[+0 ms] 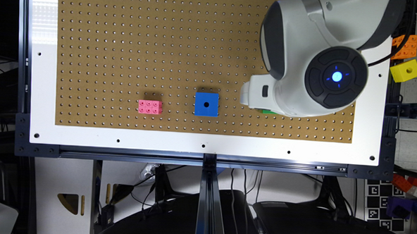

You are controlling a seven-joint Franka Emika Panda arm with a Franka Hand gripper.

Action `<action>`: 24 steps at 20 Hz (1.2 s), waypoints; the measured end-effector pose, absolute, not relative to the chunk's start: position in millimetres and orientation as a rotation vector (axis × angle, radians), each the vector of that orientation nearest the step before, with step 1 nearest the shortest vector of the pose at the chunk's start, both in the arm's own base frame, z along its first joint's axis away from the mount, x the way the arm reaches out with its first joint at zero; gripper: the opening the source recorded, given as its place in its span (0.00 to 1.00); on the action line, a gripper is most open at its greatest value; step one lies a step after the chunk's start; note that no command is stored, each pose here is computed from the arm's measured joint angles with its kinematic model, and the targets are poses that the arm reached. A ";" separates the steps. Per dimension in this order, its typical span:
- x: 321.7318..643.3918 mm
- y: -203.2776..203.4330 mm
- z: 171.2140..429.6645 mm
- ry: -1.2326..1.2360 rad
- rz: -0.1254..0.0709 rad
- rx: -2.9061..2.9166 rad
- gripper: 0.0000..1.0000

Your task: Pick up green block.

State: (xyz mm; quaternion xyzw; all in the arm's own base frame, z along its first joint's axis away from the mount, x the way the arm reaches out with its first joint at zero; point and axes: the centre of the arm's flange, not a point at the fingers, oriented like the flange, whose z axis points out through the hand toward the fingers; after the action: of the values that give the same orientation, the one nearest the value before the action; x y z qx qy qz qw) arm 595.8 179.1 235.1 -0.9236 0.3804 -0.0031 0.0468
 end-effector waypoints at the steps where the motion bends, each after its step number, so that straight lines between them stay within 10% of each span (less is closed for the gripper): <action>1: 595.6 179.1 230.9 1.161 -0.004 -2.821 1.00; 24: 604.1 189.2 180.9 1.148 0.022 -2.823 1.00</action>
State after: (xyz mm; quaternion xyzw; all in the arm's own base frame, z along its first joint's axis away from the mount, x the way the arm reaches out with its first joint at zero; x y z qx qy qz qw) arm 604.1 189.2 180.9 -0.9253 0.3762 0.0071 0.0470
